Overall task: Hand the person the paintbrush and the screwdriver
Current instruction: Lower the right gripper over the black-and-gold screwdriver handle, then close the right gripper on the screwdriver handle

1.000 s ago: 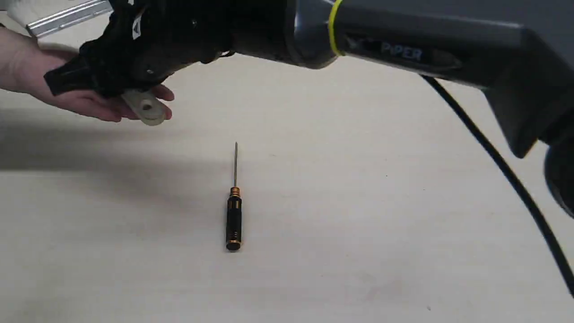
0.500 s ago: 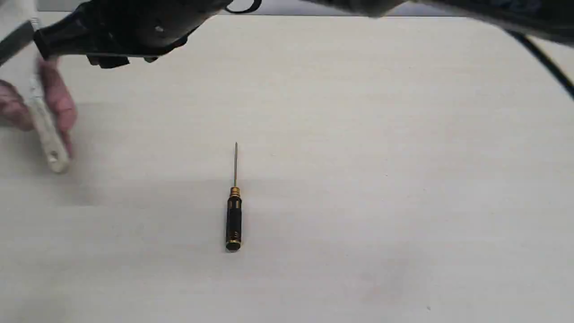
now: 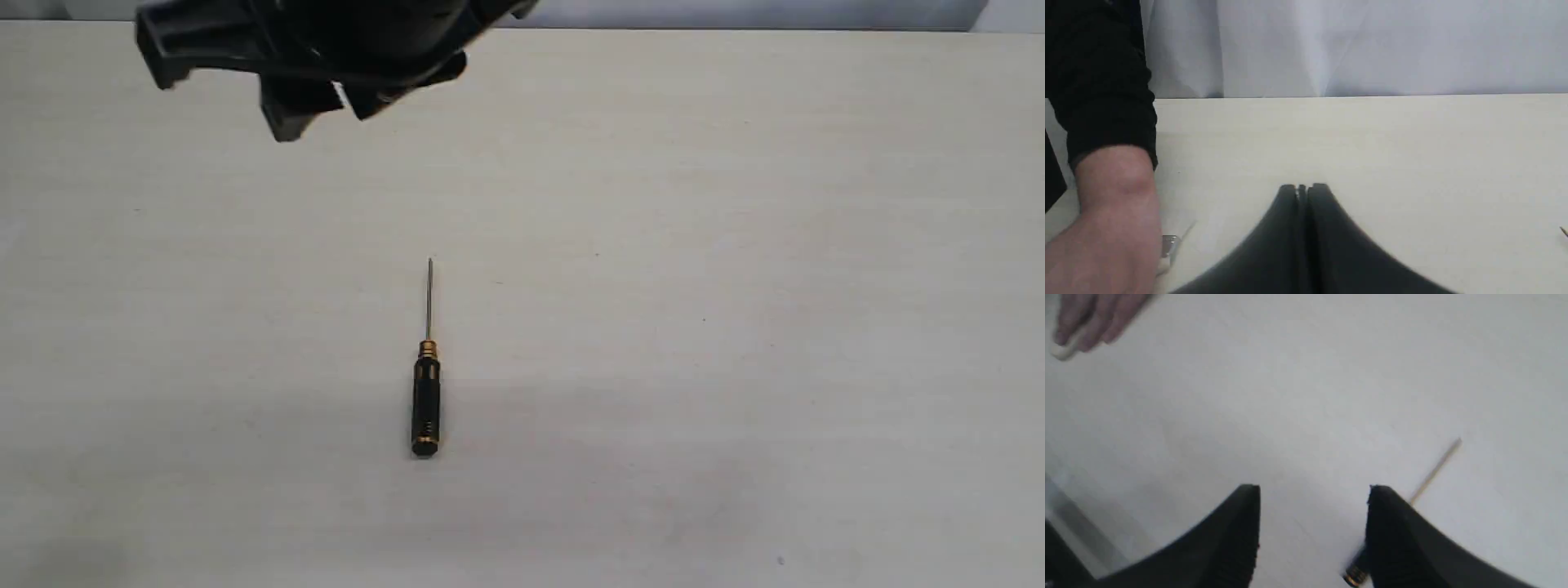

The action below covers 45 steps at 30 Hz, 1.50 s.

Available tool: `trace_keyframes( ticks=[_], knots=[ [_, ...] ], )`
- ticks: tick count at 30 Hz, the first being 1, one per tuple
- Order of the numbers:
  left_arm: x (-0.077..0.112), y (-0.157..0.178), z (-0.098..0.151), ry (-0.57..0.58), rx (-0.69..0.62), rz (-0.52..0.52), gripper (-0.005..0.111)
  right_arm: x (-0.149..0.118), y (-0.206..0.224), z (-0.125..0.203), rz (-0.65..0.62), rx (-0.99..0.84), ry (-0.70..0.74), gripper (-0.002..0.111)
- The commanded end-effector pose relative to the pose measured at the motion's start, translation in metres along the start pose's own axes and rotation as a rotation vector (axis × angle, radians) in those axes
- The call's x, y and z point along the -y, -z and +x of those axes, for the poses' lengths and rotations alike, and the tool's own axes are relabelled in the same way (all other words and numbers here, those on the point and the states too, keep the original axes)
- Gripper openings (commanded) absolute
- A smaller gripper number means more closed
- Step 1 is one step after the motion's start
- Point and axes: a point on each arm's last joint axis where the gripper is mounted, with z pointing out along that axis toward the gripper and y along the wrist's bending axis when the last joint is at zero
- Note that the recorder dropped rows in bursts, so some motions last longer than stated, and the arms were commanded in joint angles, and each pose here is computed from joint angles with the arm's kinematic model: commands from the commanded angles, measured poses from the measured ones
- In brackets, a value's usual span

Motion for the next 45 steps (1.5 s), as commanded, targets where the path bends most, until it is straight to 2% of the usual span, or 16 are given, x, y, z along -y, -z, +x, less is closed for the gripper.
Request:
trace_keyframes(
  ticks=[1, 10, 26, 45],
  knots=[
    [0.001, 0.0, 0.0, 0.004, 0.006, 0.01, 0.0, 0.009, 0.002, 0.008, 0.107, -0.083, -0.056, 0.044],
    [0.001, 0.0, 0.0, 0.004, 0.006, 0.01, 0.0, 0.014, -0.031, 0.015, 0.168, -0.196, -0.098, 0.044],
    [0.001, 0.0, 0.0, 0.004, 0.006, 0.01, 0.0, 0.023, -0.136, 0.035, 0.213, -0.353, -0.116, 0.044],
    [0.001, 0.0, 0.0, 0.002, 0.007, 0.009, 0.0, 0.04, -0.22, 0.076, 0.288, -0.542, -0.114, 0.044]
  ],
)
